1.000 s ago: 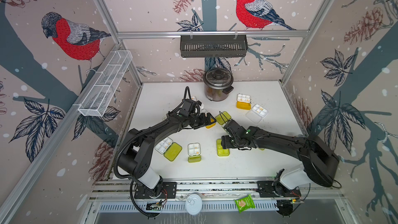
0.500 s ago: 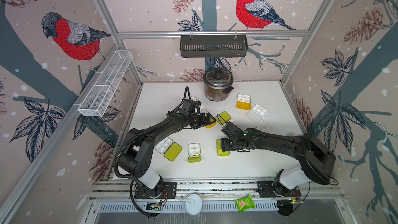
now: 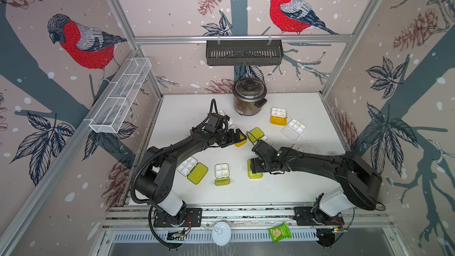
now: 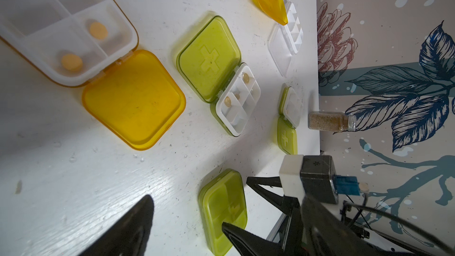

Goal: Close pillboxes
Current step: Close the lid on the pillbox, then move the pillbox to the center of the board.

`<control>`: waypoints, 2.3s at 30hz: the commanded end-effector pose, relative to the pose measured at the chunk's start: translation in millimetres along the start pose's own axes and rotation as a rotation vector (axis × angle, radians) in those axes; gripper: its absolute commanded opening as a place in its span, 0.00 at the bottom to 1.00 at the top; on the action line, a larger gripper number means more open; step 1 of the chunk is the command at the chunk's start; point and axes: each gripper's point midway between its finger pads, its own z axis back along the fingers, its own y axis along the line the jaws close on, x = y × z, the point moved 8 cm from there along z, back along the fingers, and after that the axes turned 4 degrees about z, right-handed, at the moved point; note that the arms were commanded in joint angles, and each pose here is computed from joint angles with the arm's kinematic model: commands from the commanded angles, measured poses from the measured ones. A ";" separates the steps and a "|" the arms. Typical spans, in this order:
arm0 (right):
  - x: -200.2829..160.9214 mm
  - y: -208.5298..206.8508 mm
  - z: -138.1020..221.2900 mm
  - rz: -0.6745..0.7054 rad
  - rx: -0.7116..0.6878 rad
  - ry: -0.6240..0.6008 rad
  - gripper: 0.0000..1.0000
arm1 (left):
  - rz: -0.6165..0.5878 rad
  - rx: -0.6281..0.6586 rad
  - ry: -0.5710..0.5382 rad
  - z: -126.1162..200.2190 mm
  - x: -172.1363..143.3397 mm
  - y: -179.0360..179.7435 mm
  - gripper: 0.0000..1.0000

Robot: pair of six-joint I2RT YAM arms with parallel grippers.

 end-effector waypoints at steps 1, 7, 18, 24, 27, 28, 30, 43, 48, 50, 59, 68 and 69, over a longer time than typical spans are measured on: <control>3.8 1.6 -0.1 -0.011 -0.039 -0.005 0.81 | 0.009 -0.010 -0.009 3.6 2.2 -0.5 0.92; 18.8 11.0 -4.3 -0.008 -0.066 -0.032 0.84 | 0.015 -0.011 -0.026 7.9 6.2 1.8 0.92; 20.6 19.7 -15.4 0.010 -0.136 -0.022 0.78 | 0.013 -0.015 -0.035 10.7 8.1 1.1 0.92; 6.8 19.0 -15.9 0.003 -0.164 -0.016 0.73 | 0.015 -0.017 -0.034 11.1 8.1 1.5 0.92; -0.3 19.2 -12.0 -0.014 -0.157 -0.026 0.72 | 0.015 -0.025 -0.033 11.4 8.0 0.2 0.92; -2.7 19.0 -11.3 -0.023 -0.155 -0.027 0.71 | 0.016 -0.025 -0.033 11.2 7.8 0.6 0.92; -9.6 19.9 -9.4 -0.040 -0.148 -0.028 0.71 | 0.016 -0.023 -0.035 11.4 8.2 0.9 0.92; -40.3 17.0 -2.1 -0.106 -0.118 -0.020 0.72 | 0.016 -0.034 -0.033 12.0 6.6 -0.5 0.92; -34.6 22.2 6.9 -0.116 -0.098 -0.044 0.81 | 0.007 -0.031 -0.042 14.2 7.4 -1.6 0.92; -29.6 24.4 12.5 -0.120 -0.084 -0.063 0.81 | 0.002 -0.031 -0.042 14.6 8.2 -2.6 0.92; -10.7 15.5 39.9 -0.121 -0.104 -0.138 0.82 | -0.071 -0.033 -0.097 28.1 13.4 -15.1 0.93; 15.3 -21.2 76.6 -0.162 -0.125 -0.265 0.82 | -0.166 -0.133 -0.407 89.6 39.1 -74.3 0.94; 20.8 -26.6 81.5 -0.161 -0.125 -0.286 0.82 | -0.171 -0.149 -0.449 97.7 44.4 -83.3 0.94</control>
